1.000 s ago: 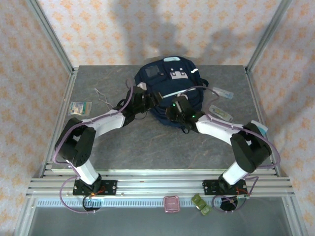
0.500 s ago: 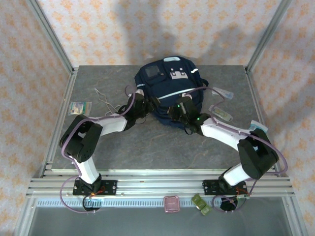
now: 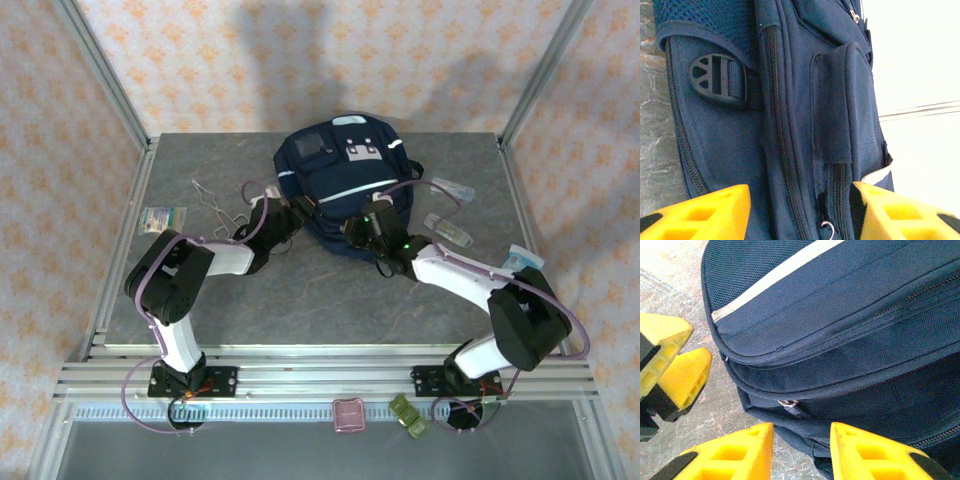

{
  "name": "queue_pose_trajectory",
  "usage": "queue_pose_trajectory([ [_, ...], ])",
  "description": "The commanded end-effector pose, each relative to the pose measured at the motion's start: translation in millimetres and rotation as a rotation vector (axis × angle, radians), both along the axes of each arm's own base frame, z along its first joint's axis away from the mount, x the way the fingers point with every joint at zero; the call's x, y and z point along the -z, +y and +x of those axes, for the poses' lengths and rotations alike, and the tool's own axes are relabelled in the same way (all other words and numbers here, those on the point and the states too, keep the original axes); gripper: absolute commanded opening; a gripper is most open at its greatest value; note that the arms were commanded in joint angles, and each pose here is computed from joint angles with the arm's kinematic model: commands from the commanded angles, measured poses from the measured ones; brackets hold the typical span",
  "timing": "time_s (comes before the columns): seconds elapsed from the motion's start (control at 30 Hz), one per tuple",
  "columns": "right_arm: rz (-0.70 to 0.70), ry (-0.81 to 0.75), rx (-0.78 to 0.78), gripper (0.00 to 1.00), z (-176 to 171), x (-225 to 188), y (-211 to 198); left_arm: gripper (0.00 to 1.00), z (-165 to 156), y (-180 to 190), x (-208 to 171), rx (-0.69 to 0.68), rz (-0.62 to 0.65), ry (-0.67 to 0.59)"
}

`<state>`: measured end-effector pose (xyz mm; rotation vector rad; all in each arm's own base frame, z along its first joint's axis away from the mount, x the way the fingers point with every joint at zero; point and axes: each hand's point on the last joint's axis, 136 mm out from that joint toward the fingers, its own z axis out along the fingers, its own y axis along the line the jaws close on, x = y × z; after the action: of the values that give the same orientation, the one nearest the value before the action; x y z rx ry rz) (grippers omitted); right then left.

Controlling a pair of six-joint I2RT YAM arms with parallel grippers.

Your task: Pack books, pencil case, and school supplies into a backpack

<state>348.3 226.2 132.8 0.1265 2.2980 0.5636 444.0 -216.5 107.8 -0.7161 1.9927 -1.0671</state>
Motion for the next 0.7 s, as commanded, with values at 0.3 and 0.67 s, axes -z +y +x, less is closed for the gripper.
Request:
queue_pose_trajectory([
  [0.3, 0.029, -0.040, 0.019, 0.34, 3.2, -15.3, -2.2, 0.32, 31.1, -9.9, 7.6, 0.019, -0.034, -0.008],
  [0.67, 0.026, -0.040, 0.023, 0.35, 2.4, -14.4, -4.0, 0.16, 50.7, -23.8, 10.2, 0.038, -0.091, -0.029],
])
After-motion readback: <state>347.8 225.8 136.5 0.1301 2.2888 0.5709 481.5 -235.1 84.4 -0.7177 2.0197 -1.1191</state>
